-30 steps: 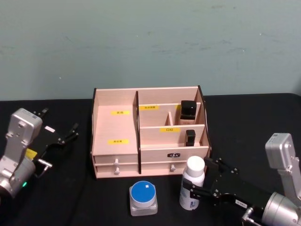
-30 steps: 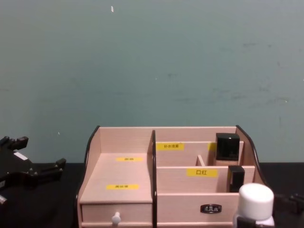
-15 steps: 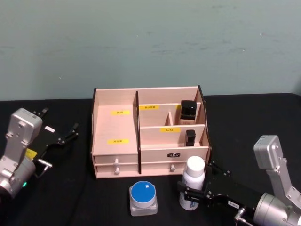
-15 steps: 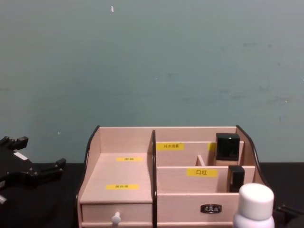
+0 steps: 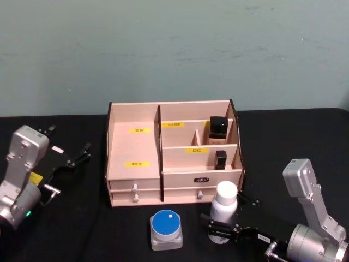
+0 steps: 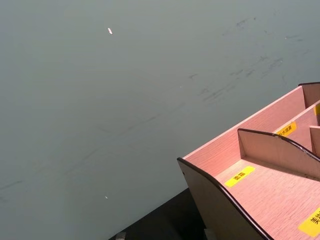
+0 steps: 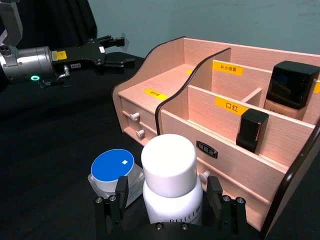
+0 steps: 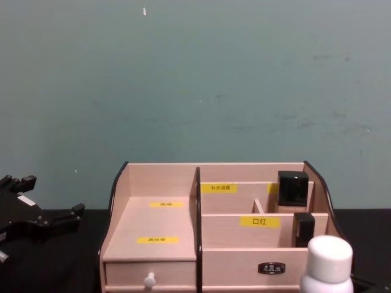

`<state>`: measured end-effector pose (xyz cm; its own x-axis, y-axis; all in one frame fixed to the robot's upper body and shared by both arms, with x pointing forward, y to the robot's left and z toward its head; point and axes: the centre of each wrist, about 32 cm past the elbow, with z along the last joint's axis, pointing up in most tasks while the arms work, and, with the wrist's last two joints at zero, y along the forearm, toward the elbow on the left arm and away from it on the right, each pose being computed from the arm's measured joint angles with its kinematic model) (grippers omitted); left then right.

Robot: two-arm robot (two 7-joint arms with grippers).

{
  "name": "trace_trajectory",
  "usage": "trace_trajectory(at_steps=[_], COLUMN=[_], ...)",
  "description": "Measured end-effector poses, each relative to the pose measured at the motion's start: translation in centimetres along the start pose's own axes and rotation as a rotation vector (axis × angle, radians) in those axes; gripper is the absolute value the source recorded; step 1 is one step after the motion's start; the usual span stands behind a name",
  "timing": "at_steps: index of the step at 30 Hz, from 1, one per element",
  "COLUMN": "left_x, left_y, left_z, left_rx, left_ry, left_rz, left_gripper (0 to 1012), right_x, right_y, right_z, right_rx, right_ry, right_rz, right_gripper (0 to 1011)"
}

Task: Pick up the facial cleanser and watermelon frost from the table and place them into the tiered storage box.

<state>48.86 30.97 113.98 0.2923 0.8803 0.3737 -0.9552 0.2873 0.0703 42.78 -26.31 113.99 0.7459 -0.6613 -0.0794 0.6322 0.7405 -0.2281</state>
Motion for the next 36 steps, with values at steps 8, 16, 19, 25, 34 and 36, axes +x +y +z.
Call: trace_trajectory(at_steps=[8,16,19,25,34,36], left_x=[0.00,0.00,0.00,0.00,0.00,0.00], left_y=[0.00,0.00,0.00,0.00,0.00,0.00], left_z=[0.00,0.00,0.00,0.00,0.00,0.00], left_rx=[0.000,0.000,0.000,0.000,0.000,0.000], left_ry=[0.000,0.000,0.000,0.000,0.000,0.000], left_rz=[0.000,0.000,0.000,0.000,0.000,0.000], left_gripper=[1010,1010,1010,1010,1010,1010], right_x=[-0.02,-0.04,-0.03,-0.03,-0.04,-0.05], right_y=[-0.07,-0.13,-0.14,-0.16,-0.18,-0.22], right_z=[-0.01,0.02,0.03,0.04,0.05,-0.01], right_rx=[0.000,0.002,0.003,0.004,0.005,0.006], right_ry=[0.000,0.001,0.001,0.002,0.002,0.001], right_rz=[-0.001,-0.002,-0.003,-0.004,-0.005,-0.005], right_gripper=[1002,821,734,616,617,617])
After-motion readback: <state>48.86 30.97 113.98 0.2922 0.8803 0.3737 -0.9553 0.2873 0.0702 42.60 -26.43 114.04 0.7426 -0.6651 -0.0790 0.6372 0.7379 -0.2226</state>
